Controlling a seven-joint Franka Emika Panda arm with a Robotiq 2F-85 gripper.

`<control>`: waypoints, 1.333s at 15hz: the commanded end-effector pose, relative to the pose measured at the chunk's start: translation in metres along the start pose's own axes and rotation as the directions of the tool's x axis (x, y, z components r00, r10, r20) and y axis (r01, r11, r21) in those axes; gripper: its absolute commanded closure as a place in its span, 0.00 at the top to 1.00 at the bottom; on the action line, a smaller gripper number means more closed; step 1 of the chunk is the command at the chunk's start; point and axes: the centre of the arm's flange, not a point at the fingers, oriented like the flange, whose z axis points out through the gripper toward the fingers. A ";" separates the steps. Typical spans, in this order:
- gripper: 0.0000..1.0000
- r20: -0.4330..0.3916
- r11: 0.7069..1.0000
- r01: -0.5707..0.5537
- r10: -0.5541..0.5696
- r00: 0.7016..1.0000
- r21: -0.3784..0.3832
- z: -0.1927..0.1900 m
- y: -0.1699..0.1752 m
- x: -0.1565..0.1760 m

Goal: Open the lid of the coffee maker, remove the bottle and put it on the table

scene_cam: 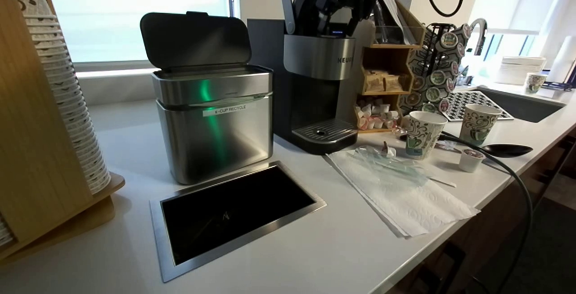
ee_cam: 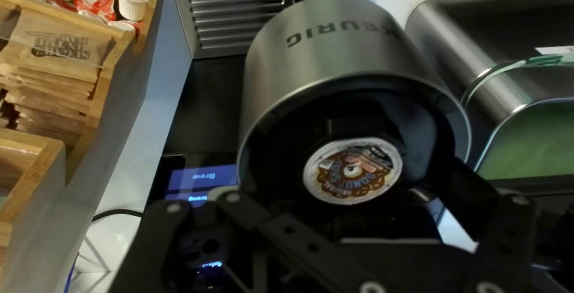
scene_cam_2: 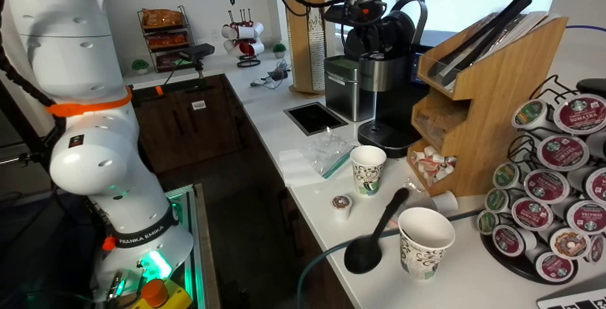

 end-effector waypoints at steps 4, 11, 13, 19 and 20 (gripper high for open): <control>0.87 -0.021 0.999 -0.036 0.035 0.999 -0.032 0.010 -0.007 0.010; 0.62 -0.026 0.997 -0.020 0.018 1.000 -0.076 0.013 -0.015 0.016; 0.63 -0.028 0.996 -0.009 0.007 1.000 -0.088 0.013 -0.019 0.017; 0.33 -0.033 0.996 -0.006 0.003 0.999 -0.089 0.007 -0.019 0.018; 0.31 -0.045 0.996 -0.009 0.005 0.999 -0.088 0.000 -0.019 0.019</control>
